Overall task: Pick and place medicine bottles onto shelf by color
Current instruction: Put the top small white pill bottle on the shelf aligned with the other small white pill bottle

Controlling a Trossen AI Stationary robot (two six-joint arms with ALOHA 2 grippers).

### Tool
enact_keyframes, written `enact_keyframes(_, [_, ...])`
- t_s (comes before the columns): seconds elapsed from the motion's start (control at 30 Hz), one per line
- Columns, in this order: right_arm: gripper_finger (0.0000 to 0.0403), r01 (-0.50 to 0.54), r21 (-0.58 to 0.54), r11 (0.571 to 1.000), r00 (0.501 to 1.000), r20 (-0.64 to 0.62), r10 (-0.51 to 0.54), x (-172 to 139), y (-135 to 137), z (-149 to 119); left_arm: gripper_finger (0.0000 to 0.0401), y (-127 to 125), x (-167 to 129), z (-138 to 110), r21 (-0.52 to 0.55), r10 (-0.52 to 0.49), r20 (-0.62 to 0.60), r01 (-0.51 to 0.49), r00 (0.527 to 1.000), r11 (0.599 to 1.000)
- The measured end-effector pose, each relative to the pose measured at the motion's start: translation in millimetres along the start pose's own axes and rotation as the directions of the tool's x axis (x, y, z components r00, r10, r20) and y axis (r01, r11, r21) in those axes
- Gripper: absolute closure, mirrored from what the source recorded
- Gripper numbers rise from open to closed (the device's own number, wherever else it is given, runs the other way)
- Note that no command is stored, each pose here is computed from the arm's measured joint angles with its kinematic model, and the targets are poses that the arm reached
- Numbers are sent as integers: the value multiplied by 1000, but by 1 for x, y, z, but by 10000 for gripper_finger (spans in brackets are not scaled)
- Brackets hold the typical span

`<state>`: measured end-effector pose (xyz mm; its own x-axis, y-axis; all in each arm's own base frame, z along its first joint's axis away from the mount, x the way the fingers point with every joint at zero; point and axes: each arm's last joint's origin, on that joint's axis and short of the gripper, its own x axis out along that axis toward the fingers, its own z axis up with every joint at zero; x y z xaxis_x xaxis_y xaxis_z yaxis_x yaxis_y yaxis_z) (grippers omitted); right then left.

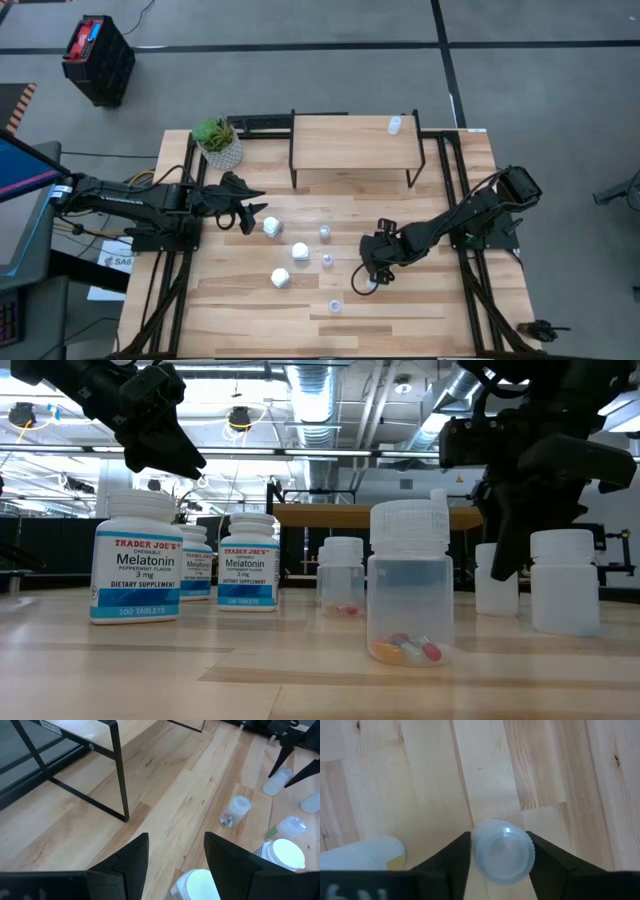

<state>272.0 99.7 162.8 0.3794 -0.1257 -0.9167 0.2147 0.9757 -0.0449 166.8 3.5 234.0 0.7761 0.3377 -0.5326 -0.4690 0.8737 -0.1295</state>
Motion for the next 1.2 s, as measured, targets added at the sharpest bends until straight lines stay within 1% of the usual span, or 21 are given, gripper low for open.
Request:
enact_keyframes(0.1, [259,1,7,1000,1000,4,-1,0,-1,1,223,0,0,0,0,0,0,0,1000,1000])
enact_keyframes(0.13, [269,2,-7,1000,1000,5,-2,0,-2,2,223,0,0,0,0,0,0,0,1000,1000])
enact_keyframes(0.2, [270,5,-44,999,1000,5,-5,-2,-6,3,223,0,0,0,0,0,0,0,1000,1000])
enact_keyframes(0.27, [270,4,-59,998,1000,19,-3,-8,-12,6,223,0,0,0,0,0,0,0,1000,1000])
enact_keyframes(0.4, [270,10,-49,999,998,55,-7,-36,-29,20,223,0,0,0,0,0,0,0,1000,1000])
enact_keyframes(0.5, [268,36,-63,997,996,84,-31,-63,-48,28,223,0,0,0,6,1,0,-1,1000,1000])
enact_keyframes(0.57, [261,67,-49,997,992,111,-62,-81,-64,32,223,0,0,0,6,1,-1,-1,1000,1000])
enact_keyframes(0.63, [258,93,-14,996,985,144,-90,-99,-83,36,223,0,0,0,6,1,0,-1,1000,1000])
enact_keyframes(0.73, [263,136,96,986,967,204,-153,-122,-112,41,223,0,0,0,6,1,0,-1,1000,1000])
enact_keyframes(0.83, [267,148,276,950,943,251,-220,-141,-141,44,223,0,0,0,7,1,0,-1,1000,1000])
enact_keyframes(0.93, [262,150,442,884,925,253,-283,-153,-165,46,223,0,0,0,7,1,0,-1,1000,1000])
enact_keyframes(1.03, [259,185,532,826,918,206,-338,-157,-187,46,223,0,0,0,7,3,1,-3,1000,1000])
enact_keyframes(1.2, [262,262,604,753,919,82,-385,-150,-217,49,223,1,0,0,22,24,10,-24,1000,999])
